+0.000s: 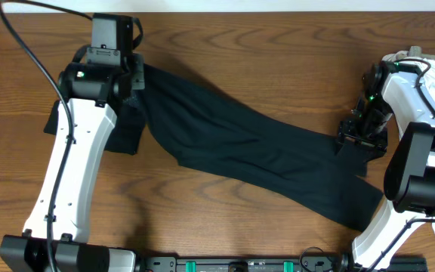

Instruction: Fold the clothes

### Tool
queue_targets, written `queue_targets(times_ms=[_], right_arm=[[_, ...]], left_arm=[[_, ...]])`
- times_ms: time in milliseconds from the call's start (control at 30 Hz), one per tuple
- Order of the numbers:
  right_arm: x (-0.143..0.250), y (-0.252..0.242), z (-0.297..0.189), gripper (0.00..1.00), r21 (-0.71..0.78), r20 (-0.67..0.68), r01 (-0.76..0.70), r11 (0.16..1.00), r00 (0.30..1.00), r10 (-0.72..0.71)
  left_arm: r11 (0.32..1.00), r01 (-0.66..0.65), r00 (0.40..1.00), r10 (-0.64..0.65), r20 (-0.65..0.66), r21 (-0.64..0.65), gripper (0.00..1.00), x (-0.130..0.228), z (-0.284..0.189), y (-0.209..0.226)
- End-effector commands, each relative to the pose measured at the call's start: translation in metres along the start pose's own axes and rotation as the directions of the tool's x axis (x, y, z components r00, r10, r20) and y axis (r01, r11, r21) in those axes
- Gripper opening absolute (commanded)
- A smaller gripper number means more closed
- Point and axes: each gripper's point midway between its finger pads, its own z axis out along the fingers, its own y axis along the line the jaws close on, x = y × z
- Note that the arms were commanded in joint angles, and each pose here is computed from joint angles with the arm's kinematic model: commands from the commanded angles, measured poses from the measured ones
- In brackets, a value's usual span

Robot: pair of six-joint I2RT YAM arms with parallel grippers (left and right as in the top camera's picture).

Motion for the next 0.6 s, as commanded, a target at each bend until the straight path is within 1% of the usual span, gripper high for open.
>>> queue_targets(times_ms=[0,167,333,400,433,500,567], right_arm=[[-0.002,-0.008,0.005,0.72,0.018,0.015,-0.045,0.999,0.999,0.045],[-0.005,-0.008,0.028,0.73,0.014,0.031,-0.067,0.998,0.997,0.066],[-0.01,-0.008,0.043,0.69,0.002,0.054,-0.11,0.994,0.992,0.11],[-0.009,-0.007,0.045,0.64,-0.003,0.05,-0.116,0.993,0.992,0.116],[-0.009,-0.007,0.045,0.57,-0.002,0.049,-0.116,0.993,0.992,0.116],[-0.007,-0.007,0.045,0.37,0.002,0.041,-0.116,0.993,0.992,0.116],[-0.008,-0.008,0.044,0.2,-0.001,0.044,-0.119,0.993,0.992,0.119]], left_arm=[[0.996,0.076,0.997,-0.074,0.036,-0.054,0.06,-0.008,-0.007,0.017],[0.996,0.077,0.996,-0.075,0.039,-0.053,0.06,-0.009,-0.007,0.017],[0.996,0.077,0.996,-0.075,0.039,-0.053,0.06,-0.009,-0.007,0.017],[0.996,0.077,0.996,-0.075,0.039,-0.053,0.06,-0.009,-0.007,0.017],[0.996,0.077,0.996,-0.075,0.039,-0.053,0.06,-0.009,-0.007,0.017],[0.996,0.077,0.996,-0.075,0.039,-0.053,0.06,-0.009,-0.007,0.017],[0.996,0.077,0.996,-0.075,0.039,-0.053,0.06,-0.009,-0.007,0.017]])
